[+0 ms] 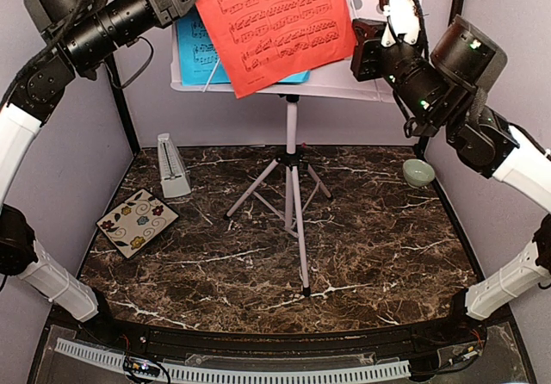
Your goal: Set up the instrument practice props
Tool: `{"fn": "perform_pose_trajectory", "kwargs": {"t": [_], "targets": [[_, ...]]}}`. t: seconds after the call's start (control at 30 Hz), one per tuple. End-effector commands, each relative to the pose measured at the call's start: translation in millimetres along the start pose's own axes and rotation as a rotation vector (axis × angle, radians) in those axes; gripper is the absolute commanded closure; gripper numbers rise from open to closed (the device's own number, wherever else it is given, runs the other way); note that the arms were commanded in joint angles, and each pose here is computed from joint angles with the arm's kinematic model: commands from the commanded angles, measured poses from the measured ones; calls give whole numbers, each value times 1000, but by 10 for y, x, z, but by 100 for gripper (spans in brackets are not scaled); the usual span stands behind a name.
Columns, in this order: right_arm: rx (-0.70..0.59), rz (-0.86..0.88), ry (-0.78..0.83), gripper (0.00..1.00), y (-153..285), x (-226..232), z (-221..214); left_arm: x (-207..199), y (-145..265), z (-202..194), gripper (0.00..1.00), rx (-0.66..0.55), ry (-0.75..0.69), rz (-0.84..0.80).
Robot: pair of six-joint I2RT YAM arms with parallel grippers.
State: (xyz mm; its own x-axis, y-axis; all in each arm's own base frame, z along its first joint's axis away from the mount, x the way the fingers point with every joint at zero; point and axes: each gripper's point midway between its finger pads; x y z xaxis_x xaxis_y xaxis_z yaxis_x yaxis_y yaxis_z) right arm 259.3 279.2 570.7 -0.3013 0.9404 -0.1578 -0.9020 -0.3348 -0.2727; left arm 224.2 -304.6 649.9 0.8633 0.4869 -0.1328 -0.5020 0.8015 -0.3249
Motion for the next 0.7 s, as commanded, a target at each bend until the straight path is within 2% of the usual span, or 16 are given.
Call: {"fn": "perform_pose_trajectory", "kwargs": {"t": [0.0,0.37,0.67], "targets": [[-96,-4,-41,100,75,-99,183,51,101,210,100,-63,-36,56],[-186,75,-16,100,141,37,218,-42,-118,111,100,-53,-64,-11],[-211,128,-5,100,156,112,198,-165,-508,-99,100,-9,-139,-100]]}}
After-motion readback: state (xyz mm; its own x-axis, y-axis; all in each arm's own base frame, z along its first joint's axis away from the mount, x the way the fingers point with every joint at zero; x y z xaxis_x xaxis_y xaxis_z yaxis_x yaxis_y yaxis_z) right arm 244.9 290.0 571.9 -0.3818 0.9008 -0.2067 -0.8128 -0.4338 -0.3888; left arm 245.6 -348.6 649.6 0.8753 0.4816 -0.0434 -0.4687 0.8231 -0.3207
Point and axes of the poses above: each gripper's point midway between its finger pads, its own y axis back along the fingers, its own x axis along the line the jaws close on, z = x × y, and after that the axes turned 3 degrees about y, right-handed
